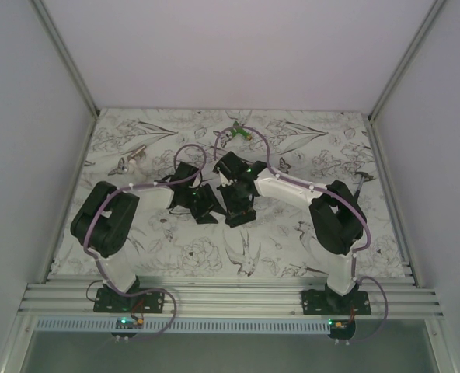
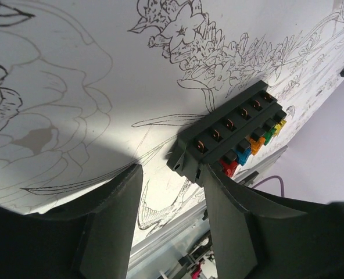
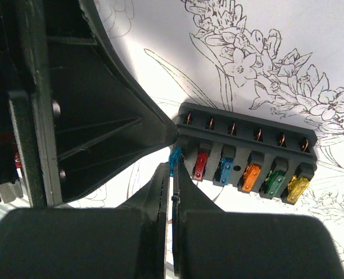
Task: Snap on the fuse box
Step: Install the fuse at the fuse box base.
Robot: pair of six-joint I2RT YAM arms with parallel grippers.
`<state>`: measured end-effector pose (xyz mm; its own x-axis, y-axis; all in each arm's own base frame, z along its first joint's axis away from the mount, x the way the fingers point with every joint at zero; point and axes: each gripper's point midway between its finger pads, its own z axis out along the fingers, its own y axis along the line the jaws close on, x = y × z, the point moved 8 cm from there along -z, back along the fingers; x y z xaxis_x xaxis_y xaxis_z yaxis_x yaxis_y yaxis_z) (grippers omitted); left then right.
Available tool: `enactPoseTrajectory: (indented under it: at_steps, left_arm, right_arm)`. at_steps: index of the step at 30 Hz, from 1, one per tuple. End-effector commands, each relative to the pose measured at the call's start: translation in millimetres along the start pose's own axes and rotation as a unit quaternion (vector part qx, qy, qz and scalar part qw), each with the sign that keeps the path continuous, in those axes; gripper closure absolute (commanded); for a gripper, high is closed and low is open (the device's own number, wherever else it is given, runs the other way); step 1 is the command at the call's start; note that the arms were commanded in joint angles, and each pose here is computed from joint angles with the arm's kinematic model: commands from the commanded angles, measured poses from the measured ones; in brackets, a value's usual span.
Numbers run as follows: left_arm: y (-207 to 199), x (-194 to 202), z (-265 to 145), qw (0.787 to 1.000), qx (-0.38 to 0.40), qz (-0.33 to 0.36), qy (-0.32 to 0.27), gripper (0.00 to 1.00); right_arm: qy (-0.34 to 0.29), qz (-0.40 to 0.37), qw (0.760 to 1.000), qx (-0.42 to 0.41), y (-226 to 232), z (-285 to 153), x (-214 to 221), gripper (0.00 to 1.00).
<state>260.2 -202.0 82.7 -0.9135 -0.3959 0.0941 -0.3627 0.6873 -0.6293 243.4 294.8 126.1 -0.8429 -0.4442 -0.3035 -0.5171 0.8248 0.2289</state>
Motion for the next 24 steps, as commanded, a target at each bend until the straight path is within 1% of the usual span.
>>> enactPoseTrajectory:
  at_steps: [1,3,7,13,16,22,24]
  left_arm:
    - [51.6,11.9,11.1,0.99,-0.141,-0.024,-0.01,0.46]
    - [50.0,11.2,8.3,0.992,-0.119,-0.024,-0.023,0.46]
    - [49.5,5.8,-5.3,0.997,-0.048,-0.034,-0.057,0.45]
    - [32.7,8.4,-18.2,0.997,0.022,0.022,-0.066,0.49]
    - [29.3,10.0,-20.5,0.996,0.032,0.039,-0.069,0.49]
    - [21.5,6.7,-17.9,0.996,0.045,0.038,-0.07,0.49]
    - [21.5,5.0,-16.0,0.996,0.041,0.035,-0.074,0.5]
  right_arm:
    - [-0.056,-0.003,0.998,-0.034,16.2,-23.7,-20.2,1.0]
    - [-0.054,-0.001,0.998,-0.026,13.8,-20.6,-18.5,1.0]
    - [-0.057,0.004,0.998,-0.012,8.3,-20.6,-16.2,1.0]
    - [-0.065,0.003,0.998,-0.027,8.7,-24.8,-19.0,1.0]
    - [-0.068,0.004,0.997,-0.041,10.9,-25.8,-20.5,1.0]
    - [-0.064,0.004,0.996,-0.063,15.4,-25.3,-20.2,1.0]
    - [-0.066,0.004,0.995,-0.07,16.5,-25.3,-20.7,1.0]
